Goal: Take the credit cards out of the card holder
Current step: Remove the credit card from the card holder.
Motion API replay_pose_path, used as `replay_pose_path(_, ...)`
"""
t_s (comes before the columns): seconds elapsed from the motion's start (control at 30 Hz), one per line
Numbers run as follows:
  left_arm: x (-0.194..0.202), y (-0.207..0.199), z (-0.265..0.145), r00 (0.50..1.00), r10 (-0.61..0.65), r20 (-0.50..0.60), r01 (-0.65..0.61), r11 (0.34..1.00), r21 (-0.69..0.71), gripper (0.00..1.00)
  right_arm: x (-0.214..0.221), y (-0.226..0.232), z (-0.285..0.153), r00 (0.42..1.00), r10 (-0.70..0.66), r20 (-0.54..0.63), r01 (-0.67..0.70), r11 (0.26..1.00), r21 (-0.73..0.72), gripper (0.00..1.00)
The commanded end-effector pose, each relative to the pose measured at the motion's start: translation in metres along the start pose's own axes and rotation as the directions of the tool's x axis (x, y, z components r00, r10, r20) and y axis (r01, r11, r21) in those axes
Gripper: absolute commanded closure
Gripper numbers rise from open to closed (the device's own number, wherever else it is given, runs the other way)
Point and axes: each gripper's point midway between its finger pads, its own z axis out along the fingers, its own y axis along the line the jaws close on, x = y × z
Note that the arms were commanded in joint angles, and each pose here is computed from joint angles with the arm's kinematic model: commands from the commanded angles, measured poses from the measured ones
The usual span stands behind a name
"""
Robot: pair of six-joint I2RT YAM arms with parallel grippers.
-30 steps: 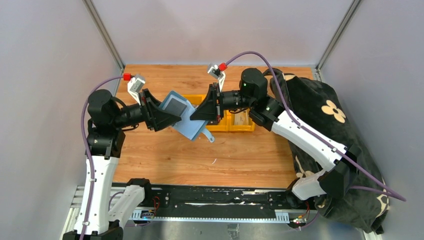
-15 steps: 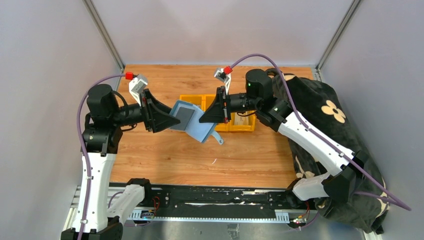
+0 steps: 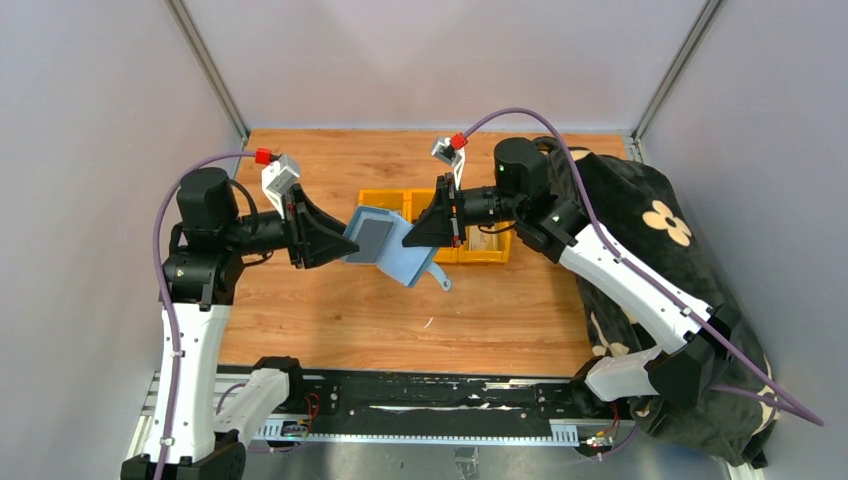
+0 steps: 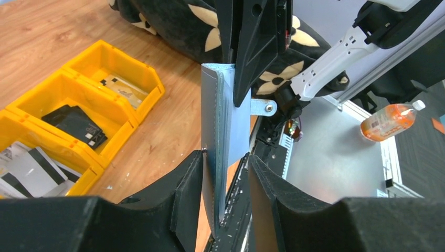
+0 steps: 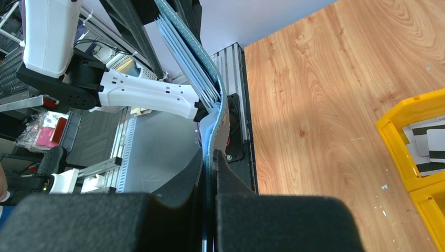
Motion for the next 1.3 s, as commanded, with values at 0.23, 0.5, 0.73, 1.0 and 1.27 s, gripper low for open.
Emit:
replay_pose_path(0.23, -0.001, -0.003, -0.006, 0.996, 0.074, -0.044, -0.074, 0.997, -0.011, 0.65, -0.011, 0.013, -0.009, 0.998, -0.062, 0.027, 0.063, 0.997, -0.033, 1.0)
replay_pose_path(0.5, -0.002, -0.005, -0.007, 0.994, 0.102, -0.041, -0.102, 0.995, -0.006, 0.74, -0.013, 0.017, -0.01, 0.997, -0.074, 0.03, 0.075, 0.996, -0.046, 1.0)
replay_pose_path(0.73, -0.006, -0.009, -0.007, 0.992, 0.116, -0.043, -0.116, 0.993, 0.004, 0.75, -0.011, 0.017, -0.012, 0.997, -0.075, 0.028, 0.076, 0.996, -0.046, 1.0)
replay_pose_path(1.0, -0.002, -0.003, -0.008, 0.991, 0.121, -0.054, -0.122, 0.992, -0.016, 0.76, -0.01, 0.019, -0.012, 0.997, -0.078, 0.03, 0.079, 0.995, -0.058, 1.0)
replay_pose_path(1.27, 0.001, 0.001, -0.009, 0.988, 0.142, -0.06, -0.145, 0.989, -0.043, 0.81, -0.013, 0.023, -0.012, 0.995, -0.086, 0.047, 0.09, 0.992, -0.084, 1.0)
